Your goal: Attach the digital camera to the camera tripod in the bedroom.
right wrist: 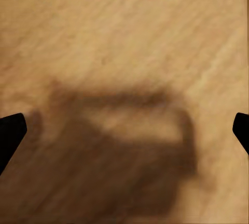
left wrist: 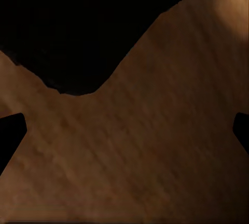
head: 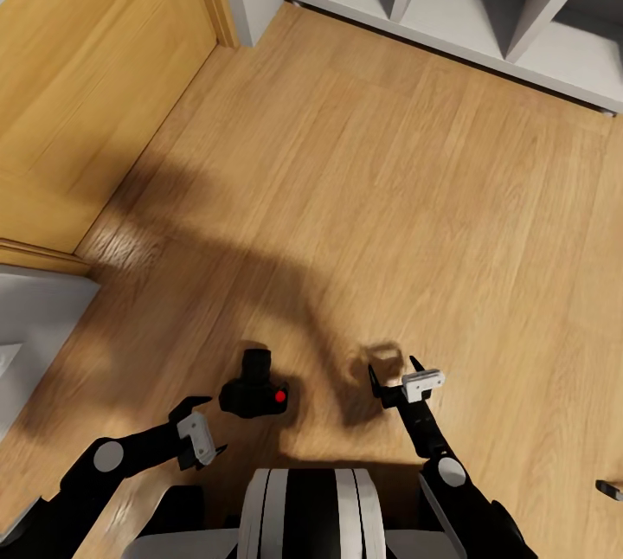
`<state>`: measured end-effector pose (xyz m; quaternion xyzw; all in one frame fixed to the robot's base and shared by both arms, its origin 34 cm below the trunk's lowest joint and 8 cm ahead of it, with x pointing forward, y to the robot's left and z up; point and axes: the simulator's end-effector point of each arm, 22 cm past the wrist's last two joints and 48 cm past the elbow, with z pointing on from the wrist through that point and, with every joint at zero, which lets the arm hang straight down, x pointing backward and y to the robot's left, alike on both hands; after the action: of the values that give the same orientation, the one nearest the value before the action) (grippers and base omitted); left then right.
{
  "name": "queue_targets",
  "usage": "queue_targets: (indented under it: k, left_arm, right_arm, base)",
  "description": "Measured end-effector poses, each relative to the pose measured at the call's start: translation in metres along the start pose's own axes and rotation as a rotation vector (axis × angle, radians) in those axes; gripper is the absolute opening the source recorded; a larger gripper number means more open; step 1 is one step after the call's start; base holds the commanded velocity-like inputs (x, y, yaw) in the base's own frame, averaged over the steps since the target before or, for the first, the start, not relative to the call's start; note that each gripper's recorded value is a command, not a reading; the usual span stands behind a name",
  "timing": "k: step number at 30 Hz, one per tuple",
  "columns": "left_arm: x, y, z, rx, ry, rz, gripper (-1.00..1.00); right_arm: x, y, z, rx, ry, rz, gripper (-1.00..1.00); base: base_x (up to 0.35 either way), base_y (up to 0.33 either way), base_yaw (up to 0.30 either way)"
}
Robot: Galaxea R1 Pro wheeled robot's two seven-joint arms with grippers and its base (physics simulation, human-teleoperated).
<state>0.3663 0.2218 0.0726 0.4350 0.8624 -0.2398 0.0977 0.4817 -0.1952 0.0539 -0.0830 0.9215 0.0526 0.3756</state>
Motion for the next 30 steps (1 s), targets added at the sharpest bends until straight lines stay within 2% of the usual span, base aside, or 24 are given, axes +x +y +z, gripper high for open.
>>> queue_targets:
  k: [9, 14, 15, 17, 23, 30]
  left_arm:
    - [0.001, 0.018, 0.002, -0.049, 0.005, -0.006, 1.0]
    - [-0.001, 0.027, 0.004, -0.063, 0.003, -0.004, 1.0]
    - [-0.006, 0.04, 0.005, -0.079, -0.001, 0.0, 1.0]
    - [-0.007, 0.049, 0.007, -0.088, 0.0, -0.003, 1.0]
    - [-0.021, 0.07, 0.012, -0.109, -0.016, 0.0, 1.0]
    - [-0.029, 0.078, 0.014, -0.117, -0.028, 0.004, 1.0]
  right_arm:
    - [-0.037, 0.0, 0.004, 0.001, -0.112, 0.004, 1.0]
    - [-0.047, 0.0, 0.005, 0.001, -0.137, 0.005, 1.0]
    - [-0.056, -0.001, 0.006, 0.002, -0.159, 0.005, 1.0]
    - [-0.062, -0.001, 0.007, 0.002, -0.173, 0.003, 1.0]
    - [-0.07, 0.0, 0.007, 0.001, -0.19, 0.002, 1.0]
    - [-0.072, 0.0, 0.008, -0.001, -0.194, 0.001, 1.0]
  base:
    - [0.0, 0.0, 0.0]
    - [0.0, 0.0, 0.0]
    - [0.0, 0.0, 0.0]
    - [0.0, 0.0, 0.0]
    - [0.0, 0.0, 0.0]
    - [0.0, 0.0, 0.0]
